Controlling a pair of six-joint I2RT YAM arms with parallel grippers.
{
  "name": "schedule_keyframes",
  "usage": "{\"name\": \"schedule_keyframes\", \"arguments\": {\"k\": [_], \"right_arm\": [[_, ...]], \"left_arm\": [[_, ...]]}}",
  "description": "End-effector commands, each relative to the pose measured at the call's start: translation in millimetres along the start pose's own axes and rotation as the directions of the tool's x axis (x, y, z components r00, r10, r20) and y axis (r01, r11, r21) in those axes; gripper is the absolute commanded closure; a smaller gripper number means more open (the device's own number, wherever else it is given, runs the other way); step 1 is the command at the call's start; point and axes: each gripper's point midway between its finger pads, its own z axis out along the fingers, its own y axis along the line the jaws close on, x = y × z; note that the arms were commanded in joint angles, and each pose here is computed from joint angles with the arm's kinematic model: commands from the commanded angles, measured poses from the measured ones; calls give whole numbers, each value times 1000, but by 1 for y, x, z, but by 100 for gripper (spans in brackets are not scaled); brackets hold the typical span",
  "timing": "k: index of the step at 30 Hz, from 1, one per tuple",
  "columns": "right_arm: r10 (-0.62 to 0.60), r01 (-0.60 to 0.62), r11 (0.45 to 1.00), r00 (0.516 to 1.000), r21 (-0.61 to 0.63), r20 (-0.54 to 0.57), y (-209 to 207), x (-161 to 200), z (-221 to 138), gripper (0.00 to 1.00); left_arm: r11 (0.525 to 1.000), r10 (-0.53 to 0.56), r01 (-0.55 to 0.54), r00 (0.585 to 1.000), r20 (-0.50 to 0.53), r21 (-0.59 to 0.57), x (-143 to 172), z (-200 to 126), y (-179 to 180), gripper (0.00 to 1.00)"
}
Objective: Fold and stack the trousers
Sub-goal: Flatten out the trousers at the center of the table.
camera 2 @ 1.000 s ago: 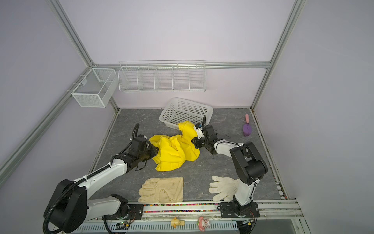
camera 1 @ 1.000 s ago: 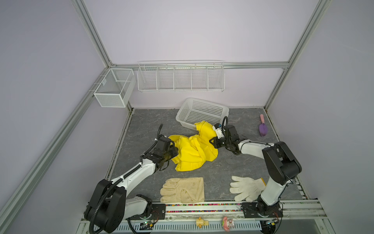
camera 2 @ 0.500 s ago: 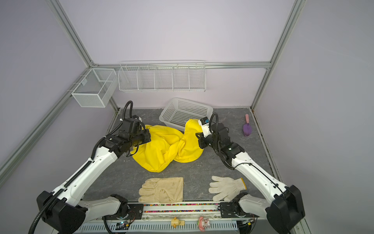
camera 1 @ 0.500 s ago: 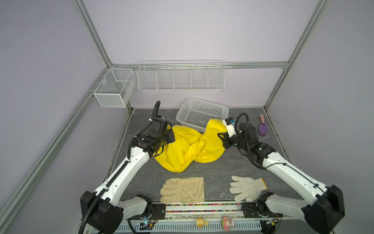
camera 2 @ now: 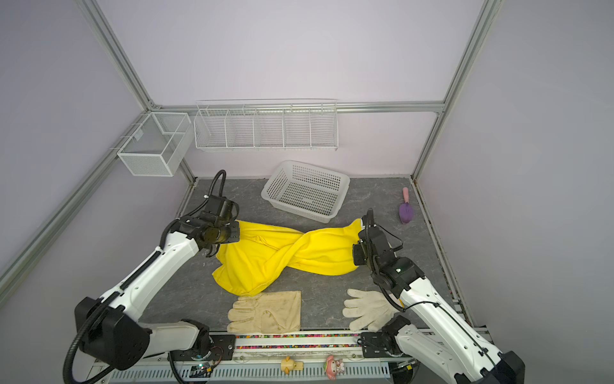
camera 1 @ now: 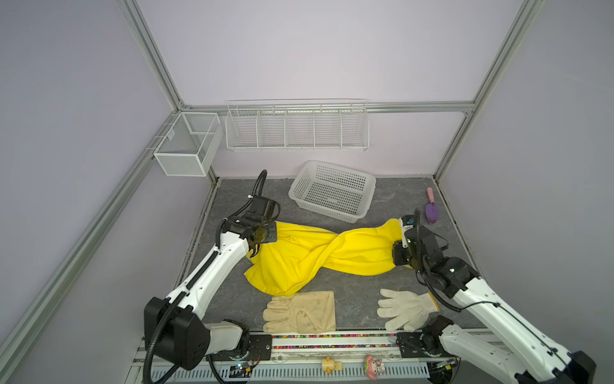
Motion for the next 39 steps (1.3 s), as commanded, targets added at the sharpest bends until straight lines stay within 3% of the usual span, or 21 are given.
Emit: {"name": "schedule_keyframes", "arguments": {"k": [1,6,10,14,19,24,25,26,30,34,39], "right_arm": [[169,-165,981,985,98,-39,-21,22,25,73],[197,-181,977,967,113,-162,-29,47,43,58],[221,-201,970,963,137,-154,-38,45,26,44],[253,-232,956,962,181,-102,-55,35,-2,33],[246,-241,962,969,131,-22,-56,2,-24,22],[202,-201,978,979,55,-24,-42,-30,-27,6],[202,-202,979,979,31,-30,-37,-33,-25,6],[213,-213,977,976,-4,-37,-31,-37,-23,6],[296,-306,946,950,-109,-99,-9,-38,-18,5],[423,-438,898,887,-44,-186,-12,-14,-9,4],[522,-525,850,830,38,-196,-28,11,2,3]], "left_arm": [[995,41,-39,999,23,-88,-17,24,14,100],[985,114,-125,989,-94,-120,-16,58,7,100],[986,104,-118,987,-121,-117,-16,64,4,99],[993,70,-80,991,-116,-87,-15,51,4,79],[996,52,-61,989,-140,-59,-8,16,9,50],[993,-110,105,983,-144,-44,22,-18,24,38],[988,-152,148,977,-146,-41,30,-20,27,28],[979,-204,199,967,-151,-44,42,-20,31,21],[922,-386,381,912,-138,-64,82,-16,46,21],[839,-543,544,832,-112,-21,107,-5,55,21],[727,-673,683,730,-121,75,116,20,59,23]]}}
